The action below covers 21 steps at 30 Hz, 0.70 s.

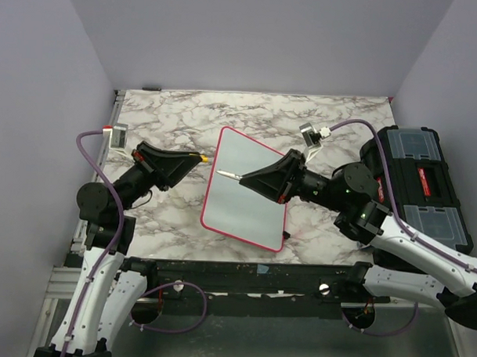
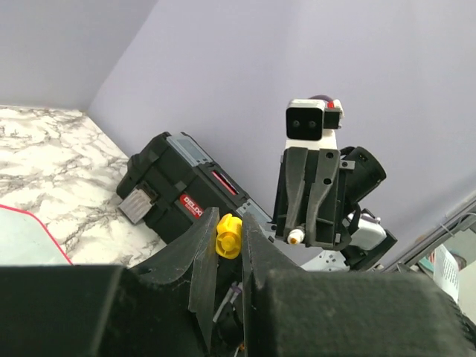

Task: Write a sentence on the whiteboard
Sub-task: Open the pen cap from the whiteboard marker, then place the pen cap at the center of the board.

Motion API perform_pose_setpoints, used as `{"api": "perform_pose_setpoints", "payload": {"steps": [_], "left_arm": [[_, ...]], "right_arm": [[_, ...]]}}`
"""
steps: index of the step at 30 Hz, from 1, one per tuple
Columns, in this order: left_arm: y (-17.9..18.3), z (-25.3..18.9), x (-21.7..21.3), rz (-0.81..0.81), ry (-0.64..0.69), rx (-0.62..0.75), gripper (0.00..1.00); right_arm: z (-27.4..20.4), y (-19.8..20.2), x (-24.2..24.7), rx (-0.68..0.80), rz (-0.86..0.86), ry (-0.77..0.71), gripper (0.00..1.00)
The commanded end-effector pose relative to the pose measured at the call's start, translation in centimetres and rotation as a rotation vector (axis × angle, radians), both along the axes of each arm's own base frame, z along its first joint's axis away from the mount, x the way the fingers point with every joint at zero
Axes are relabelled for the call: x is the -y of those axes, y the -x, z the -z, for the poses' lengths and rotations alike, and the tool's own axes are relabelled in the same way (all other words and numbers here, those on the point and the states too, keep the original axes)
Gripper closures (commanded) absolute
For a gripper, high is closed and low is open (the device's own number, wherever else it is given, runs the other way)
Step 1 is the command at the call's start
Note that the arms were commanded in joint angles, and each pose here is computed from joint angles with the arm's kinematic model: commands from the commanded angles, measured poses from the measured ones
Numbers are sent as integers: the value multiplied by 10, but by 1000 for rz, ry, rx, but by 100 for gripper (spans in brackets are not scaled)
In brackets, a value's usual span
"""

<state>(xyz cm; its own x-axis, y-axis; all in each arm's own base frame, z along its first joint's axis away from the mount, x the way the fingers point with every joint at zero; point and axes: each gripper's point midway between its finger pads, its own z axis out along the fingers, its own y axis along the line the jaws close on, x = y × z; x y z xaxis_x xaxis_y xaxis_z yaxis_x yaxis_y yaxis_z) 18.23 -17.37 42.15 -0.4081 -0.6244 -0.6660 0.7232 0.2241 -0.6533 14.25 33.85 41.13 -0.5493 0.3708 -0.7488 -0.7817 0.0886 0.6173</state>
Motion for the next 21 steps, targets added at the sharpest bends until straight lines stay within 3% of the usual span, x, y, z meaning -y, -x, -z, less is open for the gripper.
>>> {"api": "perform_pose_setpoints", "payload": {"steps": [1,4,8,14,21], "left_arm": [[-8,2,-7,-52,20,-3,100],[-17,11,-14,-111,-6,-37,100],[-37,46,-33,-291,-135,-140,100],[-58,127,-77,-566,-309,-393,100],[-69,210,-100,-688,-393,-629,100]], "right_arm": [[13,1,3,-1,10,32,99],[19,-1,7,-3,38,51,99],[25,-8,15,-4,97,88,99],[34,-9,18,7,113,126,99],[44,-18,22,0,165,174,99]]}}
